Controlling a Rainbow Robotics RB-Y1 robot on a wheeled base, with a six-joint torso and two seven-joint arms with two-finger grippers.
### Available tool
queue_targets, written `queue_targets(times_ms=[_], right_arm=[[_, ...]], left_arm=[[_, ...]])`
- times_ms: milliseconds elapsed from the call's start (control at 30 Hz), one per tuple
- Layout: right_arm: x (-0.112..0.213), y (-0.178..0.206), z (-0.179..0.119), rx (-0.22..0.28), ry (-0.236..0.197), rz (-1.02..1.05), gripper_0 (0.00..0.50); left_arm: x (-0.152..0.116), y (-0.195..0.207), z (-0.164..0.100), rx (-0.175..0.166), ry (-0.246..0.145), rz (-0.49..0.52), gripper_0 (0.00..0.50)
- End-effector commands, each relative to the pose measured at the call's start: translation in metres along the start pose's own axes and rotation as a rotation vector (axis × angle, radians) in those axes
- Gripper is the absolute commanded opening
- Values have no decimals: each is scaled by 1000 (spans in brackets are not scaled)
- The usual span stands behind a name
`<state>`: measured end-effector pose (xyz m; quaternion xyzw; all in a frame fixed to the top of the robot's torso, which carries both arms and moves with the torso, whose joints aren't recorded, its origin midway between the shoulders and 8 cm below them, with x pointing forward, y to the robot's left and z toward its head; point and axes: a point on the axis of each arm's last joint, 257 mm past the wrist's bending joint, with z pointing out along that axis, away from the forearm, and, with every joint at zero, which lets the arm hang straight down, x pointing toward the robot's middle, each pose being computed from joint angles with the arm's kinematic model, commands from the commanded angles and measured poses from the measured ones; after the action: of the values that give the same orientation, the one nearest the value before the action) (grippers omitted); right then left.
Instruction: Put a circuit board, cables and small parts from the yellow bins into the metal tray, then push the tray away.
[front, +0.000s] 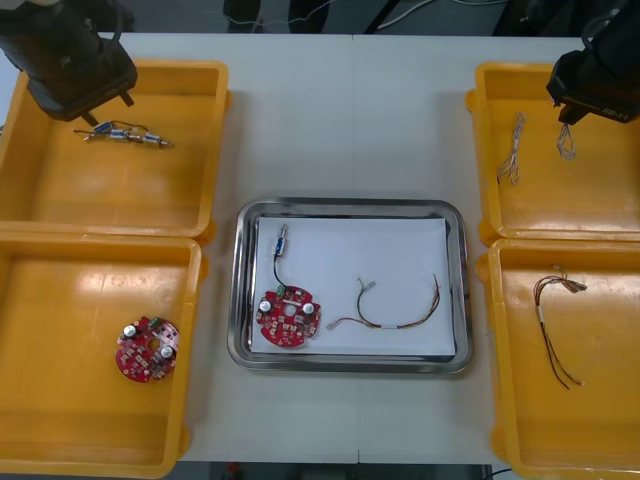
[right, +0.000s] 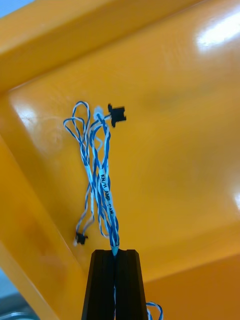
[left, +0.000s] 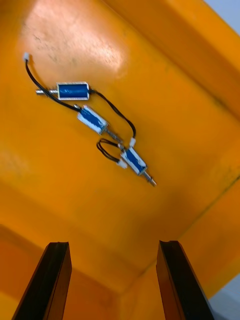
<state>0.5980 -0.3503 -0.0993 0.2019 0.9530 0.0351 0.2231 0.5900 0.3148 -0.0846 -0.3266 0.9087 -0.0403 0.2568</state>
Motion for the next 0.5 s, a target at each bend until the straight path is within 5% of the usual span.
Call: queue_targets(times_ms=[33,200,500], right_arm=[[-7,-30,-35,25,-50,4,0],[15,-32,-55,27,-28,-46,0],[29,-17,-74,-61,-126,-166,0]], left_arm=[[-48,-3,-25,41,-97,-98,500],[-64,7,-15,28,-132,-140,500],[-82,16,8,37,-173,-189,500]])
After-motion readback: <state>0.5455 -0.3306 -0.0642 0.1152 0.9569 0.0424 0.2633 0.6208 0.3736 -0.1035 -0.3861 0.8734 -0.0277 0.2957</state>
